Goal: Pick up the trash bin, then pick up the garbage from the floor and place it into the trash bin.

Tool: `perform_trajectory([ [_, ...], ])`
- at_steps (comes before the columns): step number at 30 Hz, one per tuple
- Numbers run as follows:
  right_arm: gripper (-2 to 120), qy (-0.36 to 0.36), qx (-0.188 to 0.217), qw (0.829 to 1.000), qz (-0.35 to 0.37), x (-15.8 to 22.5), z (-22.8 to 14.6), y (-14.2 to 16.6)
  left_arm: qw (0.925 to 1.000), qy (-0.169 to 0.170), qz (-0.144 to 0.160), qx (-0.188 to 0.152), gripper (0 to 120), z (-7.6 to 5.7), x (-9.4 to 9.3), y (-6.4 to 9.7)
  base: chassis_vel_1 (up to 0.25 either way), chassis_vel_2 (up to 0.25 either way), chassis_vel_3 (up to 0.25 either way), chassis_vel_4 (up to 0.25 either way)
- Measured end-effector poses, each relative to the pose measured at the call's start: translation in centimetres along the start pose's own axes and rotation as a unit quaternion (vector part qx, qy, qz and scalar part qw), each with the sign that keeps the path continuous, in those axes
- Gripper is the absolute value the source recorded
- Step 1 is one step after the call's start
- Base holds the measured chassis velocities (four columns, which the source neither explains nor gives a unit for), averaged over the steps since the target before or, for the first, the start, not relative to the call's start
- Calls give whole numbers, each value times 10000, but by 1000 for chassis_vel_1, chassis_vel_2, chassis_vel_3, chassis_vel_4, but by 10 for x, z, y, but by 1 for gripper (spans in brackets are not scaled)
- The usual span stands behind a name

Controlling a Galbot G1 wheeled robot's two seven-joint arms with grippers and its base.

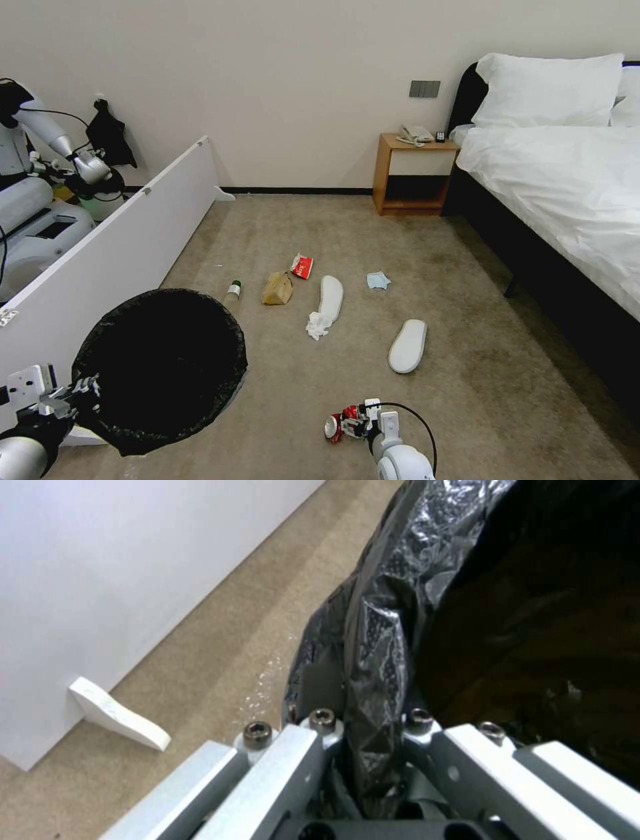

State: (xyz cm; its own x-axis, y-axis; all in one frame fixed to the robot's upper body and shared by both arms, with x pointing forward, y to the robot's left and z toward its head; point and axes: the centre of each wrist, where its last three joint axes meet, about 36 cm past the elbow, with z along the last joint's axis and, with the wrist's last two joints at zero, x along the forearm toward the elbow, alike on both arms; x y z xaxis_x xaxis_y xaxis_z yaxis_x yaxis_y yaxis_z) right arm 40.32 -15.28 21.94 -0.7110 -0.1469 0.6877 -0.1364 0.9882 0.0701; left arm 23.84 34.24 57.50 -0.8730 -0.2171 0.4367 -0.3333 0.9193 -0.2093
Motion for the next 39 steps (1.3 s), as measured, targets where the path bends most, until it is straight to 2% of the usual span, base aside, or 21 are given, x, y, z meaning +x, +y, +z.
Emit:
perform_trajectory([
  [32, 100, 148, -93, 9998, -6, -21, 2, -2, 10000, -73, 34, -20, 2, -4, -1, -2, 0, 0, 0, 0],
  [36, 90, 160, -65, 9998, -29, -22, 4, -2, 10000, -85, 48, -13, 2, -5, -1, -2, 0, 0, 0, 0],
  [39, 76, 186, -43, 9998, -31, -23, 8, -3, 9999, -94, 66, -4, 2, -5, -2, -3, 0, 0, 0, 0],
])
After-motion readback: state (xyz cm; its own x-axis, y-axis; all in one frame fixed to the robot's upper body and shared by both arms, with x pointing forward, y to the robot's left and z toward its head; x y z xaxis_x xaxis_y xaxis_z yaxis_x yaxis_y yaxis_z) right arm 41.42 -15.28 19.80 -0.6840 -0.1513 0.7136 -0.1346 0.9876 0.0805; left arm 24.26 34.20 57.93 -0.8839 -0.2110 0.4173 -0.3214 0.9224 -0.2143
